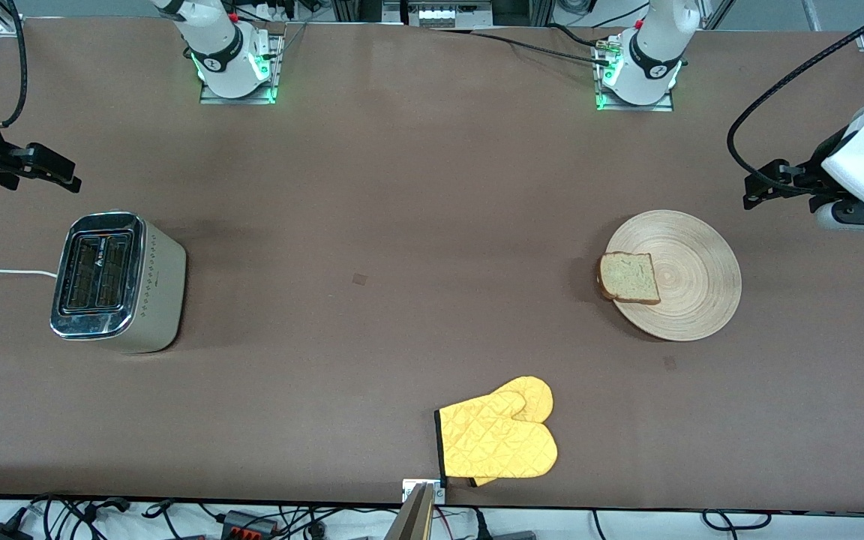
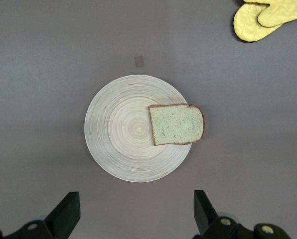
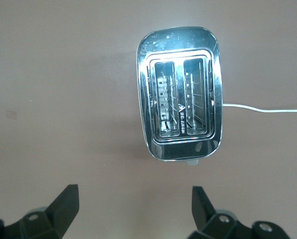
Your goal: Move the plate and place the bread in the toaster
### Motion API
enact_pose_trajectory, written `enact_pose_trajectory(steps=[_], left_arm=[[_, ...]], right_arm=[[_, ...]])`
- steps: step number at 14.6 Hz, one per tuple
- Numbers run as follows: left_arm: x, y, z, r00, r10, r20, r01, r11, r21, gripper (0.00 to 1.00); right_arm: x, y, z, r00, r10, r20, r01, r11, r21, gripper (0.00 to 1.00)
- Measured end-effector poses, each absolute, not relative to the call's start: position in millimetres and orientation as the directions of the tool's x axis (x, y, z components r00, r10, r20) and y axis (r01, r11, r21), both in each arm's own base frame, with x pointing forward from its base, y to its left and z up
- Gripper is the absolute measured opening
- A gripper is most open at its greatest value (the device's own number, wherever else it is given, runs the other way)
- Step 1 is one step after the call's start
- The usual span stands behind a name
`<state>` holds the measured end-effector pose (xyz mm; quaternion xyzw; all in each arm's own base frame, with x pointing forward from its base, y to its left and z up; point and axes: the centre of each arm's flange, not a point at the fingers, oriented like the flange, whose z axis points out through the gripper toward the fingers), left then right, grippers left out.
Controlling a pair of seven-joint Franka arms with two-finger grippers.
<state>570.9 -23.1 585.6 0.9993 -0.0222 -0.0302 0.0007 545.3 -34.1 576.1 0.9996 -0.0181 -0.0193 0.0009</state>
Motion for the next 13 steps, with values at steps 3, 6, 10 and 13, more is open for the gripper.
enact_pose_trajectory(steps=[3,6,10,13], left_arm=[[567.7,-22.6,580.1,0.994,-0.044,-0.103,-0.044,-0.999,0.003,1.00],[573.4,-11.6,563.6,0.990,-0.024,-0.140,-0.024,-1.000,0.004,1.00],[600.8,55.1,513.4,0.978,0.046,-0.202,0.050,-0.999,0.015,1.00],[621.2,124.6,485.7,0.970,0.115,-0.216,0.132,-0.989,0.070,1.00]], right_arm=[[545.8,-34.9,579.1,0.999,-0.038,-0.032,-0.038,-0.999,0.003,1.00],[546.0,-34.9,579.9,0.999,-0.038,-0.030,-0.038,-0.999,0.003,1.00],[546.3,-34.9,579.3,0.999,-0.038,-0.031,-0.038,-0.999,0.003,1.00],[546.7,-34.9,578.5,0.999,-0.038,-0.033,-0.037,-0.999,0.003,1.00]])
